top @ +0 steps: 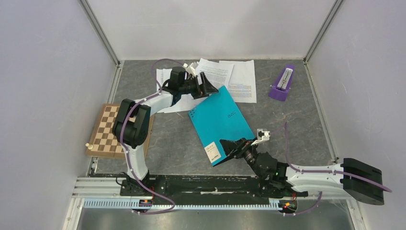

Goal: Put the files into the folder

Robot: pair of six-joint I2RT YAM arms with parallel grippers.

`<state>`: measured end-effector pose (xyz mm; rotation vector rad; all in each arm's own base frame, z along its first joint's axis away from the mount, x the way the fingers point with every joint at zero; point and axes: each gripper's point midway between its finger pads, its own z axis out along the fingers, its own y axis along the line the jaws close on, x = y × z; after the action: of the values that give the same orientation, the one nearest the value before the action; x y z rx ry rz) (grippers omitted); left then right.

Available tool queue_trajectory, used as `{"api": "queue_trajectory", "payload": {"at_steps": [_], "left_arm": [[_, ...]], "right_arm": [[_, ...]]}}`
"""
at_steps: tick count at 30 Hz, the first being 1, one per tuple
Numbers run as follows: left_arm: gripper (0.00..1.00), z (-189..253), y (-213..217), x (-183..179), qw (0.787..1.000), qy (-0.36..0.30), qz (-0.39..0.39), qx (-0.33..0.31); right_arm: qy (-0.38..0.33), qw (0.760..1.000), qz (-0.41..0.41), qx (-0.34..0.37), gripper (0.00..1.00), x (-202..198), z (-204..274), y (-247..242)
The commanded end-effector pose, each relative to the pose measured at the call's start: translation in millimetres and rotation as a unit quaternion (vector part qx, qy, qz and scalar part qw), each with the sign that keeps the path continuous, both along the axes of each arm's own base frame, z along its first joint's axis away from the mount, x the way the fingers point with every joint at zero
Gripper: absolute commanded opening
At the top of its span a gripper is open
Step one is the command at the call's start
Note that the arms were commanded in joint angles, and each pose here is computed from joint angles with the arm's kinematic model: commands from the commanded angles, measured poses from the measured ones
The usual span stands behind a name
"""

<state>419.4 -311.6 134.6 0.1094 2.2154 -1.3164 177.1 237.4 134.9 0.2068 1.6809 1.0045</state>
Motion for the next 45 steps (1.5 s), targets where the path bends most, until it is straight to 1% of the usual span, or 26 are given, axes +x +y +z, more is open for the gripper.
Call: {"api": "queue_trajectory", "payload": {"at_steps": [1, 5, 7, 10, 12, 14, 16, 17, 20, 22, 26, 31, 33, 37, 45], "left_arm": [[0.9, 54.1, -9.6, -18.4, 0.998, -0.027, -0.031, -0.052], [0.9, 77.7, 0.9, -20.2, 0.999, -0.038, -0.003, -0.03], [0.9, 88.9, 12.2, -20.4, 0.999, -0.045, 0.027, -0.001], [0.9, 95.2, 42.3, -23.0, 0.992, -0.037, 0.094, 0.073], [0.9, 97.3, 69.8, -26.7, 0.98, -0.033, 0.149, 0.129], [0.9, 101.5, 99.5, -31.9, 0.962, -0.036, 0.205, 0.177], [0.9, 110.7, 125.5, -40.5, 0.944, -0.043, 0.254, 0.205], [0.9, 117.1, 136.3, -46.0, 0.937, -0.049, 0.272, 0.214], [0.9, 131.3, 157.2, -63.5, 0.924, -0.055, 0.305, 0.224], [0.9, 139.6, 170.8, -76.1, 0.916, -0.058, 0.324, 0.231], [0.9, 148.2, 183.8, -97.8, 0.912, -0.071, 0.333, 0.227], [0.9, 145.2, 207.6, -117.2, 0.896, -0.075, 0.352, 0.262], [0.9, 143.4, 210.2, -124.0, 0.896, -0.075, 0.351, 0.261], [0.9, 135.2, 216.2, -138.4, 0.896, -0.066, 0.355, 0.259], [0.9, 99.7, 238.7, -159.4, 0.876, -0.037, 0.386, 0.288]], "right_arm": [[-0.015, 1.0, -0.024, -0.013, 0.95, 12.8, 27.7, 9.9], [-0.009, 0.996, -0.042, -0.076, 0.79, 19.6, 23.7, 9.3], [-0.012, 0.994, -0.048, -0.1, 0.72, 20.7, 22.8, 6.8], [-0.025, 0.991, -0.047, -0.121, 0.66, 19.6, 31.2, 7.6], [-0.039, 0.989, -0.039, -0.134, 0.65, 16.7, 40.1, 11.0], [-0.053, 0.987, -0.026, -0.148, 0.66, 13.5, 49.1, 17.9], [-0.068, 0.985, -0.004, -0.161, 0.68, 9.6, 58.0, 28.8], [-0.075, 0.983, 0.008, -0.166, 0.69, 7.4, 62.9, 35.4], [-0.095, 0.976, 0.047, -0.191, 0.74, -1.5, 70.1, 55.5], [-0.11, 0.968, 0.074, -0.212, 0.8, -10.5, 76.6, 71.6], [-0.142, 0.949, 0.122, -0.255, 0.86, -34.6, 83.6, 104.4], [-0.171, 0.928, 0.183, -0.275, 0.93, -70.6, 88.8, 138.7], [-0.176, 0.922, 0.202, -0.281, 0.96, -83.9, 84.9, 148.8], [-0.178, 0.912, 0.231, -0.288, 0.98, -101.6, 75.4, 164.2], [-0.181, 0.893, 0.303, -0.281, 0.98, -139.9, 62.1, 189.2]]}}
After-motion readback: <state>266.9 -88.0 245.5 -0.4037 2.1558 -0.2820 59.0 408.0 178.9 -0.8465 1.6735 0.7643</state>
